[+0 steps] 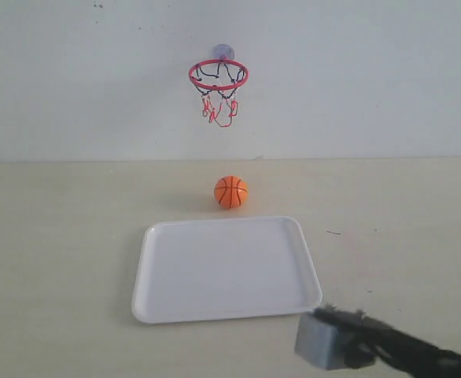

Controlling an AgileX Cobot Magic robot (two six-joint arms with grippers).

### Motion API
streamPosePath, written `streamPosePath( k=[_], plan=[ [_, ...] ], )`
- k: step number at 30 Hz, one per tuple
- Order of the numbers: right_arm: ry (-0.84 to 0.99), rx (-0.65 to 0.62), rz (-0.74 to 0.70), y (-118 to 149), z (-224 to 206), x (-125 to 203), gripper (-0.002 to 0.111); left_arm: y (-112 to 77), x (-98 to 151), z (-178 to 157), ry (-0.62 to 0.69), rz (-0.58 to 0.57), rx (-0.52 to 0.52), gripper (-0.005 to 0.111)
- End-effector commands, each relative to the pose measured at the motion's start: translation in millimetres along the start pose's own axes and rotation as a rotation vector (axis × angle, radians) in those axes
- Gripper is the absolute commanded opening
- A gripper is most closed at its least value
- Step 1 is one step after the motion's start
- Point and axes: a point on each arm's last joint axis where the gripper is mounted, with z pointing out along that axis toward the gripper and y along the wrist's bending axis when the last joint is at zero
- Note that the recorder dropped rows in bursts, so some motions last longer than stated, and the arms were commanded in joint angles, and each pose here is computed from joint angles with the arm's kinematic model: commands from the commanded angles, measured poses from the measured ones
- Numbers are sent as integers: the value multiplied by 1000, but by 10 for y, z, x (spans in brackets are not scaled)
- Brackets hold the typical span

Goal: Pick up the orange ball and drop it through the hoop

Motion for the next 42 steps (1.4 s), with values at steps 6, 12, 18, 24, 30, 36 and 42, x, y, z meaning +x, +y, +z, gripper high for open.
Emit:
streamPosePath(
  k=[6,12,18,24,30,36,42],
  plan=[
    [-340,-44,-194,441,-473,481,1,2,4,2,-6,6,-2,4],
    [-469,-11,-350,532,-613,710,1,2,4,2,-6,6,-2,4],
    [-699,99,-507,517,-725,613,1,2,4,2,-6,6,-2,4],
    [-1005,233,-354,150,-697,532,1,2,4,2,-6,6,-2,4],
    [-1233,305,-35,-383,-522,738,1,2,4,2,-6,6,-2,4],
    [-1439,375,20,-537,-468,1000,1,2,4,2,-6,6,-2,4],
    [-1587,440,69,-609,-457,1120,1,2,4,2,-6,6,-2,4]
  ],
)
